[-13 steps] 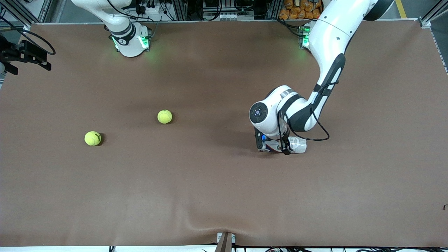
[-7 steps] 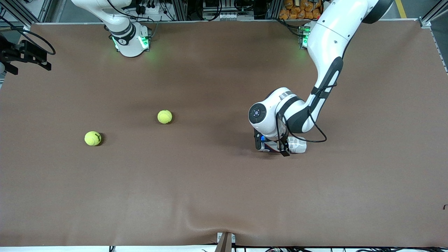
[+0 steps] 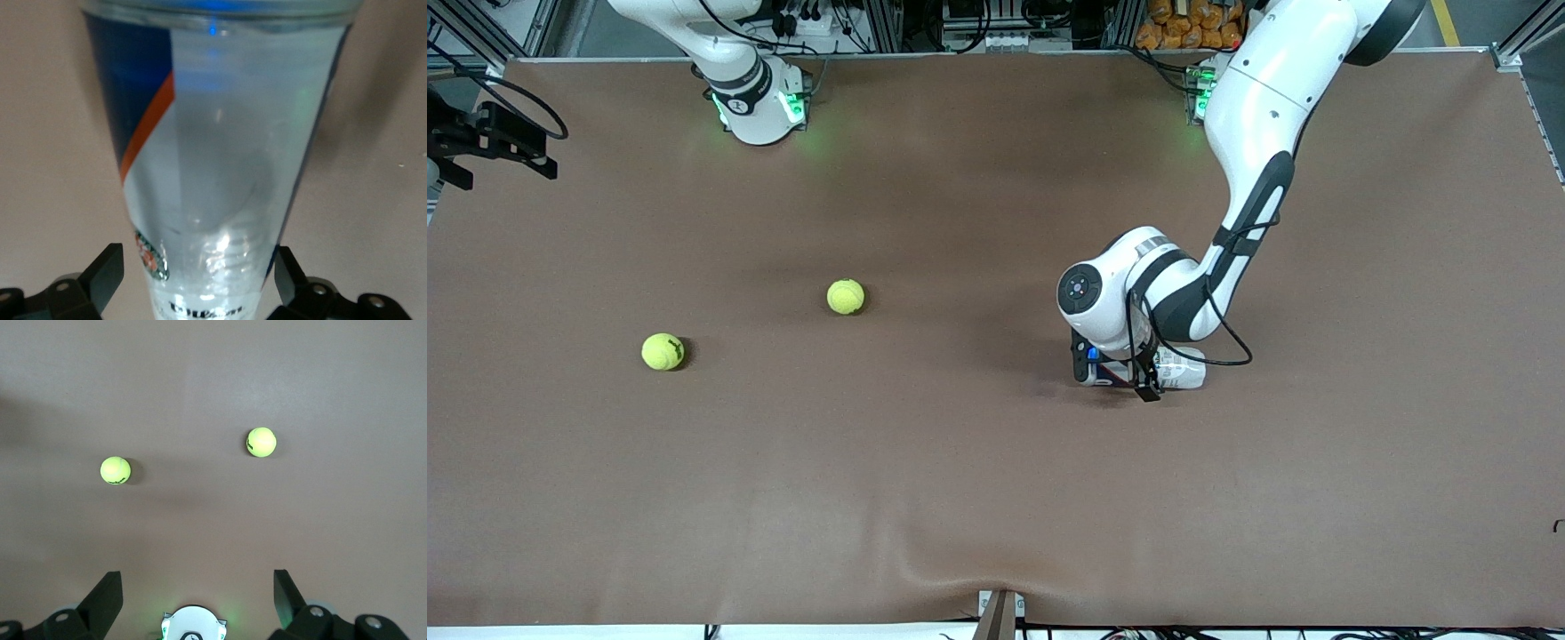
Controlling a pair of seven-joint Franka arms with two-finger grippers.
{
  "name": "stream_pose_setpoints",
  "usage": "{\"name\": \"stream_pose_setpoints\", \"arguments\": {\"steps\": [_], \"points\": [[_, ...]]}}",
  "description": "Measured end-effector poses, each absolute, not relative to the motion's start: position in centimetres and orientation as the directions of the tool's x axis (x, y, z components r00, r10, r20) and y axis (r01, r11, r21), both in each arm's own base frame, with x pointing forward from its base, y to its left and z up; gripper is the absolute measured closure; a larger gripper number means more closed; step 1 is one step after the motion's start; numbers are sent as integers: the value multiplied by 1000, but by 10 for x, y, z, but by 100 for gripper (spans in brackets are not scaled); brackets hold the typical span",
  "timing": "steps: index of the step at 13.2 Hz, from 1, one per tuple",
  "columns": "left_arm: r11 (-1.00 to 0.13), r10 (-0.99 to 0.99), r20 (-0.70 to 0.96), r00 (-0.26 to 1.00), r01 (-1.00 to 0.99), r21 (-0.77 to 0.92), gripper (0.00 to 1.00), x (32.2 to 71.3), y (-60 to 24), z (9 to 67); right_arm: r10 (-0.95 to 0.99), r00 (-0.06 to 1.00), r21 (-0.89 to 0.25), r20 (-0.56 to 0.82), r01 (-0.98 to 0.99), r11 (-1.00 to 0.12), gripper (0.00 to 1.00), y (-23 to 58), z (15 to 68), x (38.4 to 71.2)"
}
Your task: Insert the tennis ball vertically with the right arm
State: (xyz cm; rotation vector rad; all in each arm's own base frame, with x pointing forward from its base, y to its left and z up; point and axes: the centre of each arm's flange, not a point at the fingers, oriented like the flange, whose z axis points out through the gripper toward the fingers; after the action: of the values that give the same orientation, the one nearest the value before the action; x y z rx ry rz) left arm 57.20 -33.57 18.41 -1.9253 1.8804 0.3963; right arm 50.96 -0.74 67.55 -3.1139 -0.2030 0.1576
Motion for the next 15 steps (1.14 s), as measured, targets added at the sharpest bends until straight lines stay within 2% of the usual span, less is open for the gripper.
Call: {"name": "stream_pose_setpoints", "arguments": {"steps": [15], "points": [[25,-865,-502,25,-995,-92,0,574,-328,165,130,985,-25,-111,128,-991,0,-7,675,508]]}}
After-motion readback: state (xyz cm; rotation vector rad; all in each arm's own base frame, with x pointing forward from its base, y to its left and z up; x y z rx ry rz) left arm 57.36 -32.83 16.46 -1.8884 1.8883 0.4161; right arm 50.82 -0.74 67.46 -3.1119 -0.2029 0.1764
